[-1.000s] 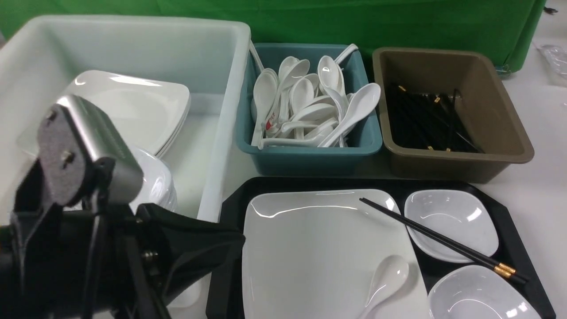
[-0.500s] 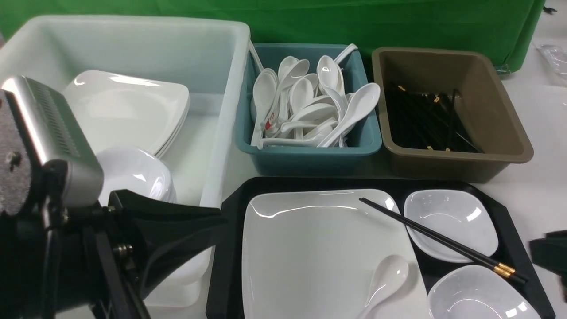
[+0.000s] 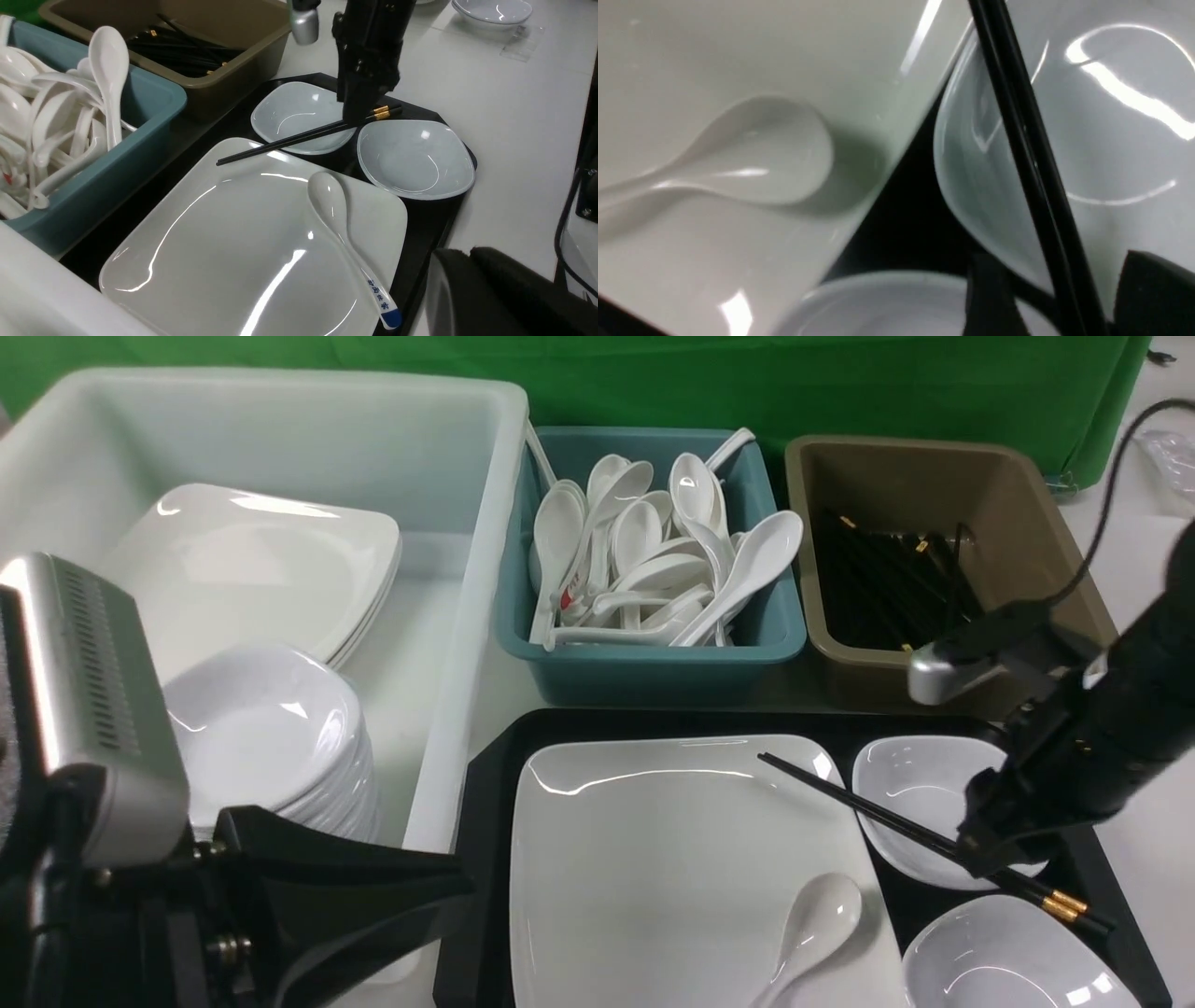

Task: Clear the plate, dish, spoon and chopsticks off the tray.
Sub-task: Use the right arm to grab a pair of chopsticks from the plate, then use the right arm to put the chopsticks into the small storage box on the right, then use the right arm to grab a small plate from the dinner plate, then use the right arm to put the small plate into the large storage box on the left, then use the right arm to grab a small plate from the dinner plate, then use the right arm to put the small plate into the large storage box on the left

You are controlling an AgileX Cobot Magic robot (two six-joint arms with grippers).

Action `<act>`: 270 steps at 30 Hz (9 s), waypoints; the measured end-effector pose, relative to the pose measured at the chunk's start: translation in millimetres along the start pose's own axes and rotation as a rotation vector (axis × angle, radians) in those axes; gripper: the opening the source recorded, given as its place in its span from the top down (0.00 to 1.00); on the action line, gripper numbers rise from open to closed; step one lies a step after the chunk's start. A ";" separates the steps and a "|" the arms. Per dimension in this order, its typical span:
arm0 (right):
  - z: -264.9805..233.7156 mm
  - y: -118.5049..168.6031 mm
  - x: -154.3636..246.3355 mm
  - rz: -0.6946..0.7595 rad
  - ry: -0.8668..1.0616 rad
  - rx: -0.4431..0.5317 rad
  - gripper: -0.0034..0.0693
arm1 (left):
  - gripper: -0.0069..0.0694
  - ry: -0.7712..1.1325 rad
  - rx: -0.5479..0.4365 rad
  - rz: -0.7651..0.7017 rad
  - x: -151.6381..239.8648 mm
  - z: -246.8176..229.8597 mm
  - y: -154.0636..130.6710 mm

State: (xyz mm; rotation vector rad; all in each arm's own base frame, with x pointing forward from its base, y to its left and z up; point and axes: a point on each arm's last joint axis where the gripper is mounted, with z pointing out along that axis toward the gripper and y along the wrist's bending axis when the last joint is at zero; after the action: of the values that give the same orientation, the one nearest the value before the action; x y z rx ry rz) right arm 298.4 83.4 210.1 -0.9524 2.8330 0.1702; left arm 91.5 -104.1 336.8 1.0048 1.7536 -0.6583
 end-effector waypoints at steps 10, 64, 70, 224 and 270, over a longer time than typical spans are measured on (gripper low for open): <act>24.3 -13.8 -15.3 -0.030 0.013 0.030 0.40 | 0.89 0.000 -0.002 0.003 0.0 0.0 0.2; -49.0 -83.7 -105.1 0.428 -0.716 0.234 0.26 | 0.89 -0.230 -0.267 0.017 -20.9 -4.6 24.0; -101.5 -54.9 -71.2 0.345 -0.546 0.214 0.52 | 0.89 -0.163 -0.225 0.055 -15.3 -2.1 20.4; 61.6 31.0 -5.6 -0.445 0.048 0.297 0.43 | 0.89 -0.040 -0.300 -0.078 10.4 -74.6 -6.3; -64.1 361.3 -180.0 -0.737 -0.580 0.105 0.86 | 0.89 0.086 -0.604 -0.183 39.5 -155.0 -15.2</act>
State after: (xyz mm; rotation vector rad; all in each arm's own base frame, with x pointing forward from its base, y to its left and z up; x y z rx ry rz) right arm 214.2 466.0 326.4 -1.5378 1.8258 0.1673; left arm -2.9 24.0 359.1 0.4638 1.9643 -0.1656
